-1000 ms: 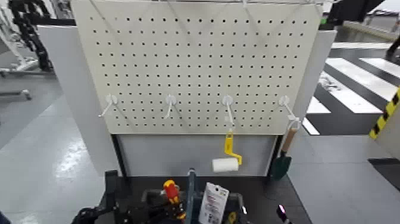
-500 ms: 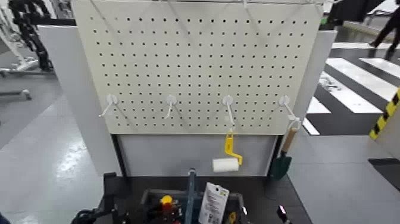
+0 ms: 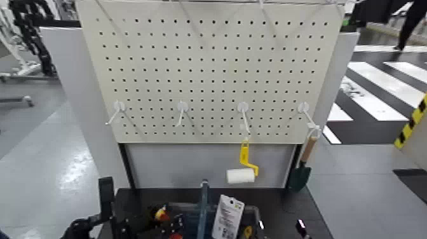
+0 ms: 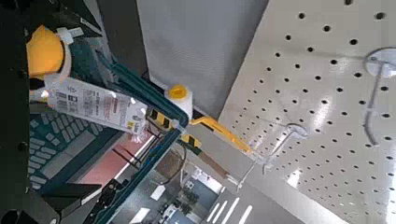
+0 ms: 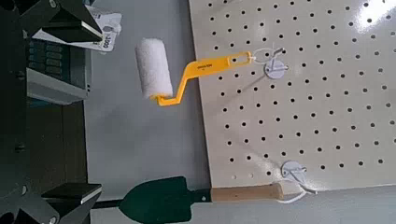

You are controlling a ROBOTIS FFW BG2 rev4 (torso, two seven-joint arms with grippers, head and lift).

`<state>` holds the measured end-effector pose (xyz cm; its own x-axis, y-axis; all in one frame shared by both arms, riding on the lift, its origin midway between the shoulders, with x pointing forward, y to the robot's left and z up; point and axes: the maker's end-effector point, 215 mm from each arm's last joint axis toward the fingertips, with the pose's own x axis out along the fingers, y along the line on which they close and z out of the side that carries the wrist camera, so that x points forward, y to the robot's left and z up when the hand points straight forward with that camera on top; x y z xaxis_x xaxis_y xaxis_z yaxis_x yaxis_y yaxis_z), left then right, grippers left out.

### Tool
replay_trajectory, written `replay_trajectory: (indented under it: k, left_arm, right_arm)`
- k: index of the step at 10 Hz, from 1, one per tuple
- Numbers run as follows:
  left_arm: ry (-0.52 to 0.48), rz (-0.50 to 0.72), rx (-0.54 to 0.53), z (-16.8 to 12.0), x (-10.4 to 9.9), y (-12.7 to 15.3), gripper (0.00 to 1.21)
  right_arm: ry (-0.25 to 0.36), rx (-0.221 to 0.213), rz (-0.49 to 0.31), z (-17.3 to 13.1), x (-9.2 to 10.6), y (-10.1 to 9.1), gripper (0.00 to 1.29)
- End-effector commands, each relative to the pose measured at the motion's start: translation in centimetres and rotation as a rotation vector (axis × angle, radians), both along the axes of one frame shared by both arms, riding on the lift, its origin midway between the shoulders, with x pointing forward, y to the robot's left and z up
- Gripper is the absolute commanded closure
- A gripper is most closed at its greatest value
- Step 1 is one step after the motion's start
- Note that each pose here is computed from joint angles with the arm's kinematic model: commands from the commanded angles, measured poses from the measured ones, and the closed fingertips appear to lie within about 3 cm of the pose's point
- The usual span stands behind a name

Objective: Put the red screwdriver into the crate.

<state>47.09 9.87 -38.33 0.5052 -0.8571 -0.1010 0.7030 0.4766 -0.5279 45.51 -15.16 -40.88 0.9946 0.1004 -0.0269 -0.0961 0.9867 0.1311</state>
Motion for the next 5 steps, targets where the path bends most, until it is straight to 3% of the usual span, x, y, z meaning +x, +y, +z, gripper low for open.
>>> replay_trajectory:
  k: [1,5]
  left_arm:
    - [-0.127,0.101,0.078,2.8,2.2,2.2,0.10]
    - [-0.288,0.305,0.198,5.5,4.2,5.5,0.10]
  right_arm:
    - [0.001,0.001,-0.002,-0.1,0.0,-0.1,0.16]
    - [-0.005,-0.001,0.001,0.2,-0.1,0.0,0.16]
